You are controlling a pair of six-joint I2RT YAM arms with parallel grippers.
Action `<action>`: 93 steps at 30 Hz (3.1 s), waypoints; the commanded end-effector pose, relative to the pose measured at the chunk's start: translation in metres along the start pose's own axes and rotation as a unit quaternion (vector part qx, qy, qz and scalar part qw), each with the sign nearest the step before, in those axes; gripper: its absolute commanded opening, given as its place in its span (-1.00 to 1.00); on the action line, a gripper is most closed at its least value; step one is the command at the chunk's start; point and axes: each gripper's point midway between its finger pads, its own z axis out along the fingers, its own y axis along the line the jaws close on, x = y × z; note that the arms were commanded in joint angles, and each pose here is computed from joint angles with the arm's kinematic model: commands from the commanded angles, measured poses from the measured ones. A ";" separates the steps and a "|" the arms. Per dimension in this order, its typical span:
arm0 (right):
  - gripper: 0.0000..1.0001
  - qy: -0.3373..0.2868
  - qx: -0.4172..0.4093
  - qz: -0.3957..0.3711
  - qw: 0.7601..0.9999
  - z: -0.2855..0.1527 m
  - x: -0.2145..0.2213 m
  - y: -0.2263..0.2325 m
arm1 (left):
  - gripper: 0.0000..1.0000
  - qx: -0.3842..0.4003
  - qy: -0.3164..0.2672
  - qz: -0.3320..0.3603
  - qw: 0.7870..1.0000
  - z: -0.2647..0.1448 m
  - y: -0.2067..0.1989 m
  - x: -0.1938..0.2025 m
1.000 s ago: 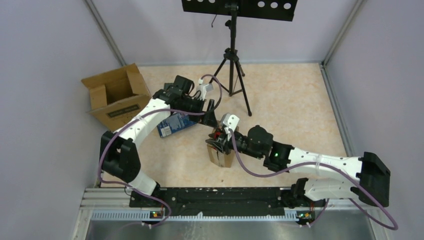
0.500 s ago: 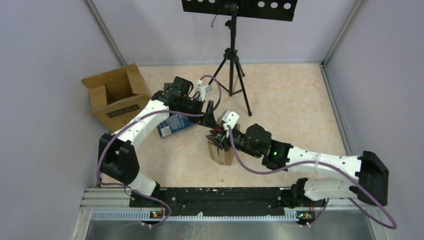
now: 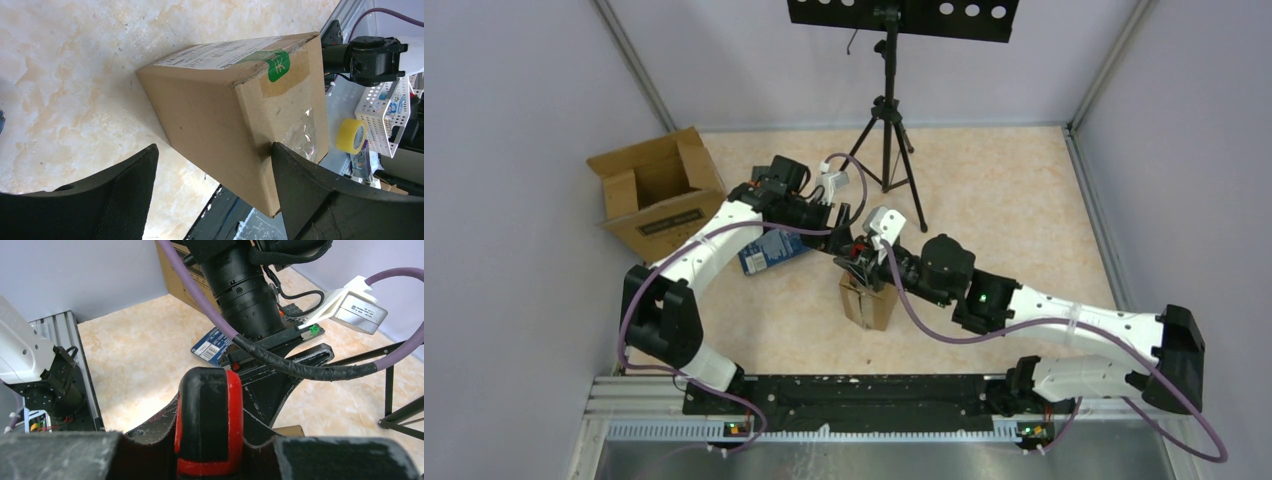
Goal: Unpack the express box
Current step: Cut the express box at the center of the board.
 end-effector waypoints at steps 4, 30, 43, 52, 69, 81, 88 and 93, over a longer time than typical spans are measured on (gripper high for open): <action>-1.00 -0.042 -0.003 -0.007 0.999 -0.022 -0.040 -0.001 | 0.69 -0.027 0.025 0.002 0.999 0.006 0.019 0.016; -1.00 -0.025 -0.022 -0.007 0.999 -0.025 -0.014 0.006 | 0.68 -0.028 0.025 0.001 0.999 0.007 0.020 0.014; -1.00 -0.010 -0.046 -0.038 0.998 -0.035 0.012 0.012 | 0.68 -0.026 0.027 0.000 0.999 0.008 0.020 0.015; -1.00 -0.006 -0.046 -0.022 0.999 -0.034 0.021 0.013 | 0.68 -0.023 0.027 -0.002 0.999 0.008 0.019 0.014; -1.00 -0.026 -0.003 -0.015 1.000 -0.006 -0.003 0.001 | 0.67 -0.007 0.021 -0.025 0.999 0.008 0.009 0.025; -1.00 -0.032 -0.005 -0.005 0.999 -0.017 -0.037 0.000 | 0.67 -0.016 0.016 -0.020 1.000 0.010 0.013 0.021; -1.00 -0.001 0.079 0.021 0.997 -0.037 -0.074 -0.030 | 0.68 -0.010 0.007 -0.010 1.000 0.007 0.008 0.012; -1.00 0.121 0.209 0.039 0.970 -0.062 -0.033 -0.075 | 0.69 -0.001 -0.004 -0.003 1.000 0.004 0.001 0.005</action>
